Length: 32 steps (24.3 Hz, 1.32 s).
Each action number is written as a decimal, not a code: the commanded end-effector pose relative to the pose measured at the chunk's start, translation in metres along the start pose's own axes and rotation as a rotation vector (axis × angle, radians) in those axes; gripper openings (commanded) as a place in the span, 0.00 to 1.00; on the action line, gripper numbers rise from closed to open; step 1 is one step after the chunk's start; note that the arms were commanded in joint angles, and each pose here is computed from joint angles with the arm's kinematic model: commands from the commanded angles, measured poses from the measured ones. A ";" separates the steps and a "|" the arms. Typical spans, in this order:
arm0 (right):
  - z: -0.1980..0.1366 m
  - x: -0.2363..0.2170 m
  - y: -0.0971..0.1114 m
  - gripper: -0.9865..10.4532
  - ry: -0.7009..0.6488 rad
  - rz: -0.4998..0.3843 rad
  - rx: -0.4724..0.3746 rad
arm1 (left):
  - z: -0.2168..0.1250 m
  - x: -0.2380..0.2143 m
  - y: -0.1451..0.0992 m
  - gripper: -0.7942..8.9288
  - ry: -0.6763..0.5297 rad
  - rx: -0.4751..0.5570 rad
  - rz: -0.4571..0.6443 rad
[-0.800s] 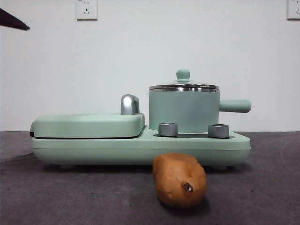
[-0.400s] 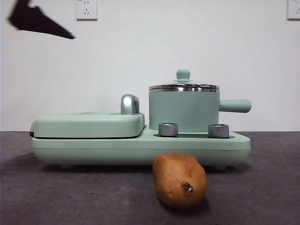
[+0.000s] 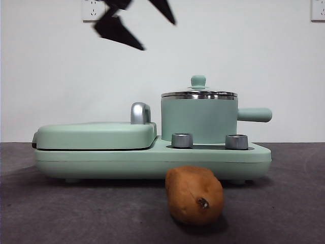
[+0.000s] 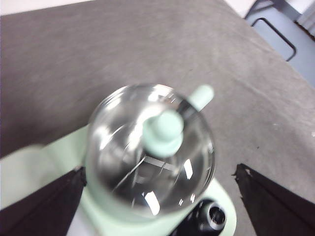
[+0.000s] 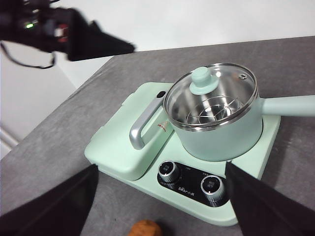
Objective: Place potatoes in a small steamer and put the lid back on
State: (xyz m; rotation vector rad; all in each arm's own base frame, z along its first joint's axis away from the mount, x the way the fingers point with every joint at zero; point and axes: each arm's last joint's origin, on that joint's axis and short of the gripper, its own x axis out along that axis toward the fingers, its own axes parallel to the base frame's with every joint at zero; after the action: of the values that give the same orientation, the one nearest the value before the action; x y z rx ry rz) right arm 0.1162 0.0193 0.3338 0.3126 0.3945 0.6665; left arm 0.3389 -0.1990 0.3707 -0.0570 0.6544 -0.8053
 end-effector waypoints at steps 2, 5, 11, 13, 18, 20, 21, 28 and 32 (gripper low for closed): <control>0.006 0.001 0.000 0.45 -0.017 0.000 -0.022 | 0.016 0.033 -0.012 0.56 -0.013 0.066 -0.035; 0.007 0.003 -0.002 0.45 -0.008 -0.001 -0.015 | 0.020 0.057 -0.020 0.56 -0.013 0.125 -0.017; 0.007 0.006 -0.003 0.45 0.000 -0.002 -0.008 | 0.010 0.104 -0.034 0.56 0.014 0.252 0.031; 0.007 0.006 -0.003 0.45 0.000 -0.002 -0.008 | 0.005 0.115 -0.034 0.56 0.029 0.252 0.026; 0.007 0.006 -0.003 0.45 0.001 -0.001 -0.007 | -0.003 0.126 -0.032 0.52 0.063 0.226 0.061; 0.007 0.006 -0.003 0.45 0.001 -0.001 -0.007 | -0.005 0.126 -0.032 0.52 0.082 0.220 0.066; 0.007 0.006 -0.003 0.45 0.001 -0.001 -0.007 | -0.006 0.126 -0.031 0.52 0.089 0.218 0.067; 0.007 0.006 -0.003 0.45 0.001 -0.001 -0.003 | -0.008 0.126 -0.031 0.31 0.115 0.204 0.070; 0.006 0.006 -0.004 0.45 0.007 -0.003 0.002 | -0.007 0.126 -0.031 0.19 0.103 0.229 0.080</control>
State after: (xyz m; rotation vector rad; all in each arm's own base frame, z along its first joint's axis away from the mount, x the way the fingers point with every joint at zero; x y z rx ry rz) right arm 0.1250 0.0194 0.3305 0.3237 0.4249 0.6624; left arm 0.3769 -0.2965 0.3095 0.2089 0.6782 -0.7862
